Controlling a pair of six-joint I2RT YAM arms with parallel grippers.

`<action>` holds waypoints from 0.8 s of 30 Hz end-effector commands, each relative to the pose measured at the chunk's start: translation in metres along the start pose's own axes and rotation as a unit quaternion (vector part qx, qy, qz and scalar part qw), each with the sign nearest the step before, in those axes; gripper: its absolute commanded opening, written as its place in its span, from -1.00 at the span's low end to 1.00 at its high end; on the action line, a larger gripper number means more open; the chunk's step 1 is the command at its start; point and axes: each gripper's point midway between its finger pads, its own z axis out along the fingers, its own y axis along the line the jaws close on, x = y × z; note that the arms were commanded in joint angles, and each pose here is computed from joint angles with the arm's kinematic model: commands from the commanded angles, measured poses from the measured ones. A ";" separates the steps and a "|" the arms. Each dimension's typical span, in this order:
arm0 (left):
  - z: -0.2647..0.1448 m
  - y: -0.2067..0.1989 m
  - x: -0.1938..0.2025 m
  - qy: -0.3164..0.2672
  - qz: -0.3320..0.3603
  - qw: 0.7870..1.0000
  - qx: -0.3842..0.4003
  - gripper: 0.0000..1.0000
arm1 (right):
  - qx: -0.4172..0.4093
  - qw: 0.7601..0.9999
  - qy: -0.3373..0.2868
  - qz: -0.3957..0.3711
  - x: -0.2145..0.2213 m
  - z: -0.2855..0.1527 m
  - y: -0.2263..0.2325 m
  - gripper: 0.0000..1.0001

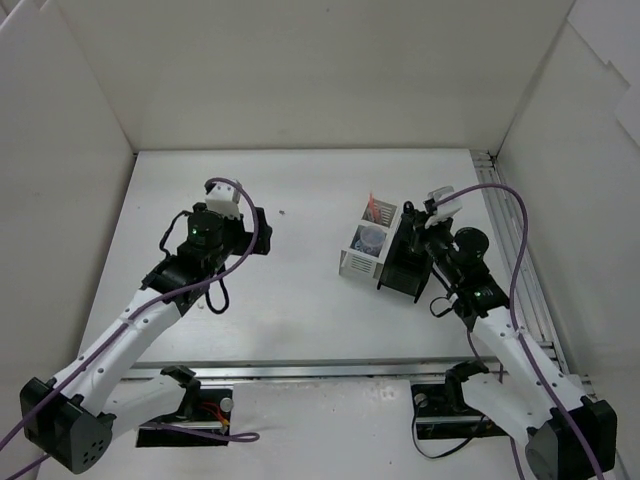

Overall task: Sort the stationery into containers
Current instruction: Place the scissors in the storage box, then reset both arms

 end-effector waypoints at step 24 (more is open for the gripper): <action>-0.020 0.046 0.029 0.047 -0.089 0.992 -0.075 0.99 | 0.296 0.946 0.007 0.134 0.013 -0.063 -0.086 0.96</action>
